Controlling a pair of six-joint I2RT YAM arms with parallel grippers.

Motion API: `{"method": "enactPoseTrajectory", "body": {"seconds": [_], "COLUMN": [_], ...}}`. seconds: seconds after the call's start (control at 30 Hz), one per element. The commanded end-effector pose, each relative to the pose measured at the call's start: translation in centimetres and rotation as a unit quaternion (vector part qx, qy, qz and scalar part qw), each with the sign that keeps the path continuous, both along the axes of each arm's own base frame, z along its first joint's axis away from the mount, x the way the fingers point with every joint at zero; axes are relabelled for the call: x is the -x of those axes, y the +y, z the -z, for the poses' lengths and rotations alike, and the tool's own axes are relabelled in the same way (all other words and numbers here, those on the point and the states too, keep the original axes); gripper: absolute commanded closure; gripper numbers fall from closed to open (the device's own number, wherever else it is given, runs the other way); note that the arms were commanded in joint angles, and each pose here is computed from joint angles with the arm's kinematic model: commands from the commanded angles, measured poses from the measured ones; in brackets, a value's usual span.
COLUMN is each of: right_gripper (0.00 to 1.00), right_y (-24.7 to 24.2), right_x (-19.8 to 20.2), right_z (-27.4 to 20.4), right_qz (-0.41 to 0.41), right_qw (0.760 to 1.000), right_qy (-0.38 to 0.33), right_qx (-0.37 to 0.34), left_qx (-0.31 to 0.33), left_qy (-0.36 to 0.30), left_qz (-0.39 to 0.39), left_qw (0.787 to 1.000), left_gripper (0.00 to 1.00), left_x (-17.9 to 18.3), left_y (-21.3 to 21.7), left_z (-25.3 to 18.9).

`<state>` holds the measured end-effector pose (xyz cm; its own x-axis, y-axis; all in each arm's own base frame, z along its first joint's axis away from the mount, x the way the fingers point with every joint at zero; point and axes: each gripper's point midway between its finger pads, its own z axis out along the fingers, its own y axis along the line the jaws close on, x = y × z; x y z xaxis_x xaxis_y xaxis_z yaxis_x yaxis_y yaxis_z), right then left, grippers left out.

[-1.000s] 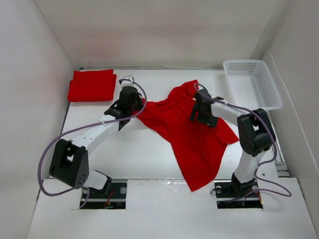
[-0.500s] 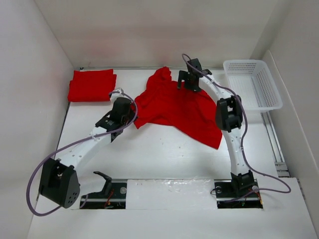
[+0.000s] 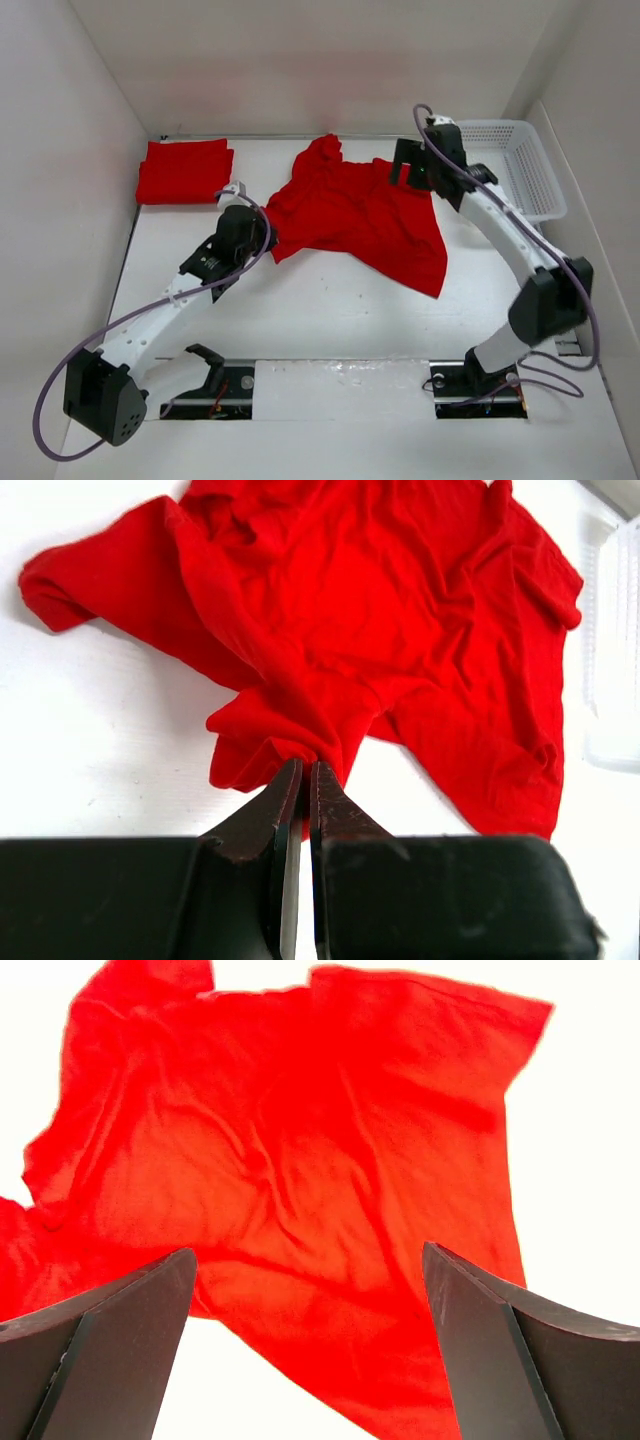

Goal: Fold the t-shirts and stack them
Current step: Flatten out the tshirt

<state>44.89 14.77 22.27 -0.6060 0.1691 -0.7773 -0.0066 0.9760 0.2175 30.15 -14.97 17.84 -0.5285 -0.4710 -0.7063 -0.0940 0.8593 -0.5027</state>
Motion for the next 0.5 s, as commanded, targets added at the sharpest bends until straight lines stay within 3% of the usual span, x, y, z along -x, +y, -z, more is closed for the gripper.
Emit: {"method": "enactPoseTrajectory", "body": {"seconds": [0.0,0.2,0.47], "right_gripper": [0.00,0.00,0.03], "right_y": [-2.9,-5.5,-6.3], "right_x": [6.6,15.4,18.5], "right_z": [5.7,11.0,14.6], "right_qz": [0.061,0.116,0.145], "right_qw": [0.995,0.981,0.970], "right_qy": [0.078,0.153,0.195], "right_qx": [0.018,0.019,-0.017], "left_qx": [0.010,0.007,-0.009], "left_qy": [-0.014,-0.003,0.030], "left_qz": [0.026,0.040,0.040], "left_qw": [1.000,0.999,0.999], "left_gripper": [1.00,1.00,1.00], "left_x": [0.2,0.3,0.2], "left_y": [-0.8,-1.3,-1.3], "left_z": [-0.4,0.7,2.8]}}
